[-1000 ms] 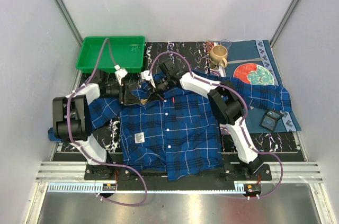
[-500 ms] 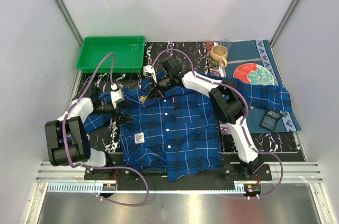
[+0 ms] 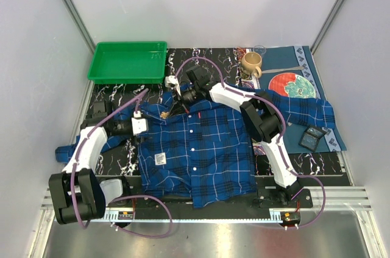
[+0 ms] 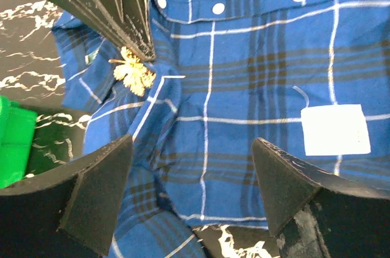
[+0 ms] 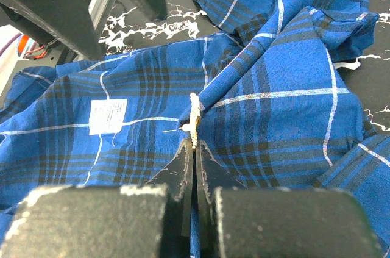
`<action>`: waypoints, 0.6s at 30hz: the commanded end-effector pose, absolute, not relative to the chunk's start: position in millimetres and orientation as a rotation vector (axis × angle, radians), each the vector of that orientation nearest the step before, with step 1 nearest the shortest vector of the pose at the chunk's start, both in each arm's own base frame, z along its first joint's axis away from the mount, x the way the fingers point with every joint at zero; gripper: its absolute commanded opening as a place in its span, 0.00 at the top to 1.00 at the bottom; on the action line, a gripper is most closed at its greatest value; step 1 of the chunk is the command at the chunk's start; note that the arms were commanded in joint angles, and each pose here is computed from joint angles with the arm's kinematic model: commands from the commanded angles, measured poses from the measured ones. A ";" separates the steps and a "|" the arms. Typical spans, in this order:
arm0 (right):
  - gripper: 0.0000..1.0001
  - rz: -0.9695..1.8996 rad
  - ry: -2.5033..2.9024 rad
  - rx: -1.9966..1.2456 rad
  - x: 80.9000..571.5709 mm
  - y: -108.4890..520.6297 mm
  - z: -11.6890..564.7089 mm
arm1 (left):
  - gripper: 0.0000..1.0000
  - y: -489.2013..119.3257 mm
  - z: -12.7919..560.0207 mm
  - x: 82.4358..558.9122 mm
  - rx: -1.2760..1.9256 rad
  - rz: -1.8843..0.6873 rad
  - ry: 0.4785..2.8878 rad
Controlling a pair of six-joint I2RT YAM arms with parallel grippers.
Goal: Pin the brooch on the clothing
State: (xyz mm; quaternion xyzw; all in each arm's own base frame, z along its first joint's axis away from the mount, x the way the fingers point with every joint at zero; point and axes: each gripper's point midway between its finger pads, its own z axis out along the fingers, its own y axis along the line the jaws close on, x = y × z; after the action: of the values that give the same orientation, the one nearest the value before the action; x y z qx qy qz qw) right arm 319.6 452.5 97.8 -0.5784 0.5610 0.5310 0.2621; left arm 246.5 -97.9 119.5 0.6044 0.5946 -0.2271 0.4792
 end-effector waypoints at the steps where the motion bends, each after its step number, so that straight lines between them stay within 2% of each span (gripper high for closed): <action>1: 1.00 1.469 1.405 -1.572 316.0 457.1 131.0 | 0.15 -83.6 114.5 272.3 1.601 -0.295 1.330; 9: 1.00 1.495 1.399 -1.550 317.2 457.7 140.0 | 0.19 -102.5 120.8 303.6 1.584 -0.417 1.243; 12: 1.00 1.510 1.384 -1.538 318.1 458.2 145.0 | 0.23 -113.8 117.5 304.6 1.630 -0.431 1.196; 18: 1.00 1.534 1.370 -1.517 321.1 458.2 151.9 | 0.38 -129.4 115.8 313.6 1.628 -0.479 1.157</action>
State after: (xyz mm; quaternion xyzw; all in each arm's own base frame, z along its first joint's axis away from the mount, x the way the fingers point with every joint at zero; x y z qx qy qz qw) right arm 319.9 456.3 111.8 -0.5634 0.5512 0.5567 0.2623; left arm 292.4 -116.0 93.8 0.6670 0.5401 -0.2082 0.4691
